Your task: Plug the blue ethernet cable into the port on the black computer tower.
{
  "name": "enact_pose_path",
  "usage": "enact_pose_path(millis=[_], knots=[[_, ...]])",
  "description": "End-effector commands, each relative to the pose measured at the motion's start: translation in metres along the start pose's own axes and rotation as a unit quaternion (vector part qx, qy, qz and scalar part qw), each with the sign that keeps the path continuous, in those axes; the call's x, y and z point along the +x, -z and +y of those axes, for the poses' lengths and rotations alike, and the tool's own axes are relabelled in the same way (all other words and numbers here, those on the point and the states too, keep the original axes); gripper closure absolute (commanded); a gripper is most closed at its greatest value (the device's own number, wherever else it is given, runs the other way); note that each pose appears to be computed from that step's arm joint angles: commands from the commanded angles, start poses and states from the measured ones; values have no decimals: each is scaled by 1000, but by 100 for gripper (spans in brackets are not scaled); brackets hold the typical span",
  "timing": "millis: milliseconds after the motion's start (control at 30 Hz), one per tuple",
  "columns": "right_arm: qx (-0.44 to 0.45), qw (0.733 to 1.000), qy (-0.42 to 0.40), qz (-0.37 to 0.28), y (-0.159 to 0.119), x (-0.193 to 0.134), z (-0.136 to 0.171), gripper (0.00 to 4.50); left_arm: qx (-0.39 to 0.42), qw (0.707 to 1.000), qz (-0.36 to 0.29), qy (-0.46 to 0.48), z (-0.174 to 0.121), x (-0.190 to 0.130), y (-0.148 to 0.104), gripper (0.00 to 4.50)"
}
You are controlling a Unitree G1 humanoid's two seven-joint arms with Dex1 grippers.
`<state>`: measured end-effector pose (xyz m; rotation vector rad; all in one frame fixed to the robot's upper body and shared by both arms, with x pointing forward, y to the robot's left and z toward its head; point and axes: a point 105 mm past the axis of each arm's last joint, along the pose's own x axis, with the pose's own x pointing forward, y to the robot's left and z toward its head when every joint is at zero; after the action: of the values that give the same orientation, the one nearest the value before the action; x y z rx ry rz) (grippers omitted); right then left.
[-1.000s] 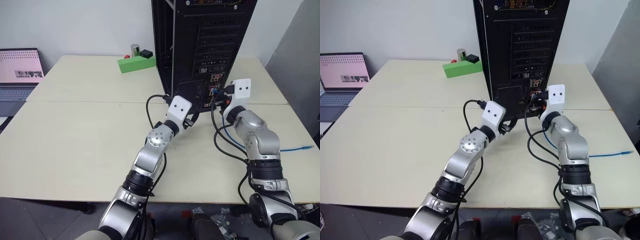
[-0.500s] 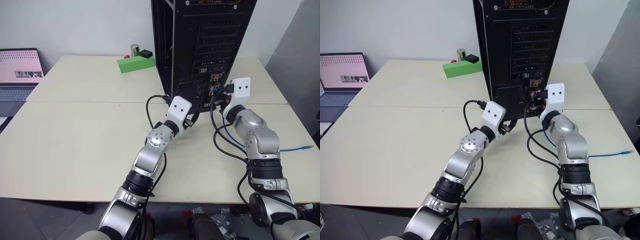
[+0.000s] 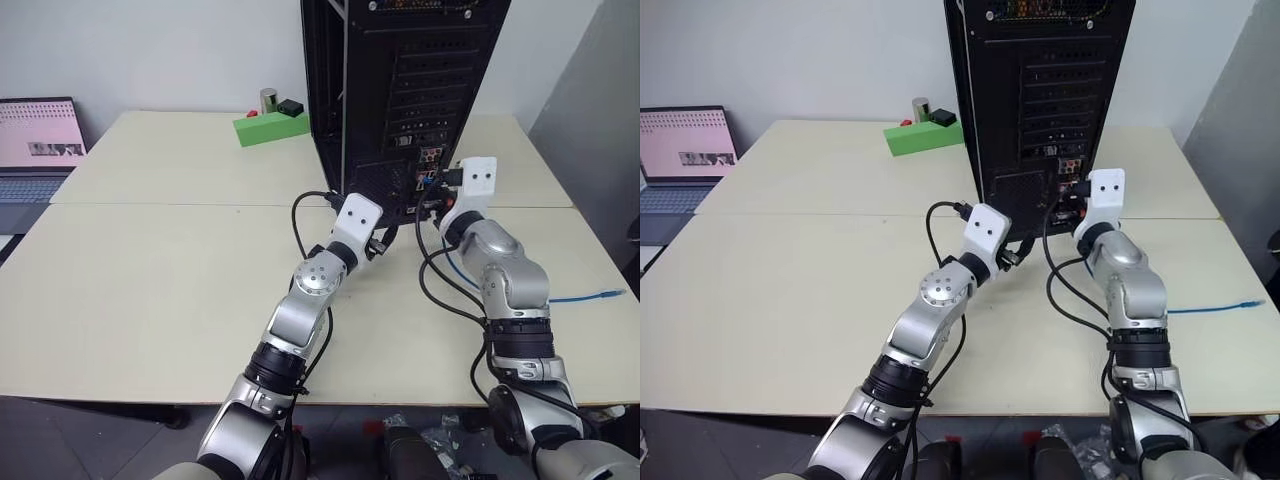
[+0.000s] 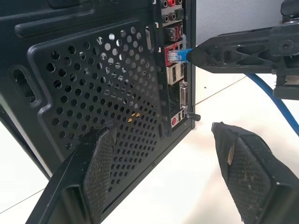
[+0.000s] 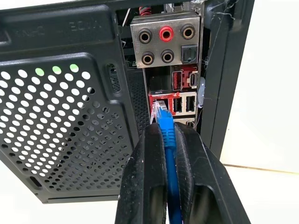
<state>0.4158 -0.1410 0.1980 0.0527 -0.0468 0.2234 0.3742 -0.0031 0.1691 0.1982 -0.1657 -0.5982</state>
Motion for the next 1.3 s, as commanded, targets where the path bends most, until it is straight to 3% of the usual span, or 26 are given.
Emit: enact_pose_path(millis=[33,467,1300], knots=[[-9,999,7,-50,-30,2,-2,449,6,999,-33,-1,1,-2,-18,104],[-22,998,14,-65,-37,2,-2,449,9,999,-34,3,1,-2,-18,104],[1,998,22,-64,-23,17,12,450,2,999,-37,6,-1,-3,-19,104]])
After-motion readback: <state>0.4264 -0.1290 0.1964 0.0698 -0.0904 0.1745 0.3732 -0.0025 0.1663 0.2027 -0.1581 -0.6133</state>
